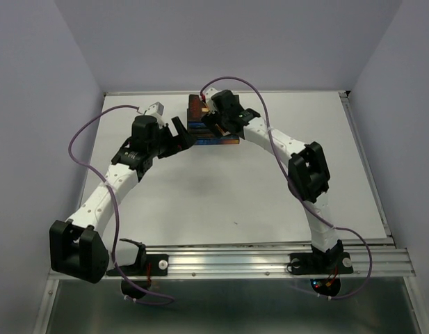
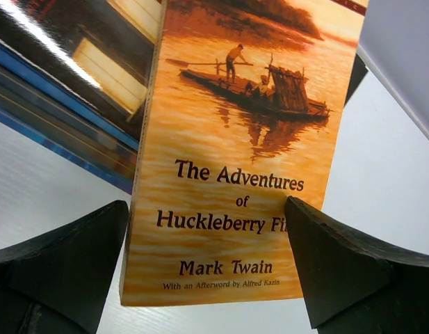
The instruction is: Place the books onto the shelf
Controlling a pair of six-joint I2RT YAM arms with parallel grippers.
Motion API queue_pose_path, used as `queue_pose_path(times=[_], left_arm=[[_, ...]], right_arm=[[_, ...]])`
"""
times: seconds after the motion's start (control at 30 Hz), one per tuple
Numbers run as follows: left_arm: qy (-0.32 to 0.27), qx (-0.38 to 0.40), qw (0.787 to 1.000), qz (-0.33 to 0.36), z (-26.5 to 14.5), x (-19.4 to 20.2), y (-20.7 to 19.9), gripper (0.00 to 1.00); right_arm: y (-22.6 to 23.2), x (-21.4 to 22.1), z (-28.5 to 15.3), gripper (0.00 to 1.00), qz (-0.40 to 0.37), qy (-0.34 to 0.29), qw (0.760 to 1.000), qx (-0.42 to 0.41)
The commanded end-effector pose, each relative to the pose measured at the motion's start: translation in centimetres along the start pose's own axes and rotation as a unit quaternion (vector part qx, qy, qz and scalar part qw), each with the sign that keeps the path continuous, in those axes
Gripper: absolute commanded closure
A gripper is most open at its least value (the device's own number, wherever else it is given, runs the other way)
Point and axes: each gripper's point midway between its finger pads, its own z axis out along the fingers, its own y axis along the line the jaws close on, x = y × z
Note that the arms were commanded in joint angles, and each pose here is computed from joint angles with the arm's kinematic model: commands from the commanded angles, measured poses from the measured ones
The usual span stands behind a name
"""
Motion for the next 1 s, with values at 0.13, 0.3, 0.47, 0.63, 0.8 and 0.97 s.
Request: queue_pose_path(times=[0.13,0.3,0.47,0.63,0.8,0.97], left_arm=[[-0.009,0.022,1.000,0.002,0.8,-0.9,-0.7,0.01],[-0.008,0.025,1.000,0.006,1.1,-1.2,-0.8,0.01],[-0.007,0.030,0.999,0.010,1.4,-1.4,-0.9,0.01],[-0.007,0.027,1.000,0.012,1.4,-1.3,-0.6,0.01],[-0.006,0.024,1.000,0.013,1.3,-1.3,-0.1,0.01],[-0.007,0.022,1.000,0.013,1.3,-1.7,0.1,0.01]], right_arm=[[-3.4,-1.1,-2.1,0.00,-0.013,-0.015,0.999,0.041],[-2.3,-4.3,-5.2,0.00,-0.001,-0.077,0.997,-0.030],[-3.8,-7.2,-10.7,0.00,0.069,-0.152,0.985,-0.043],[-6.3,-3.0,-12.2,0.00,0.161,-0.121,0.979,-0.003],[-8.8,4.7,-11.3,0.00,0.287,-0.052,0.956,0.028],[-10.0,8.1,-9.8,0.00,0.318,-0.017,0.947,0.041]])
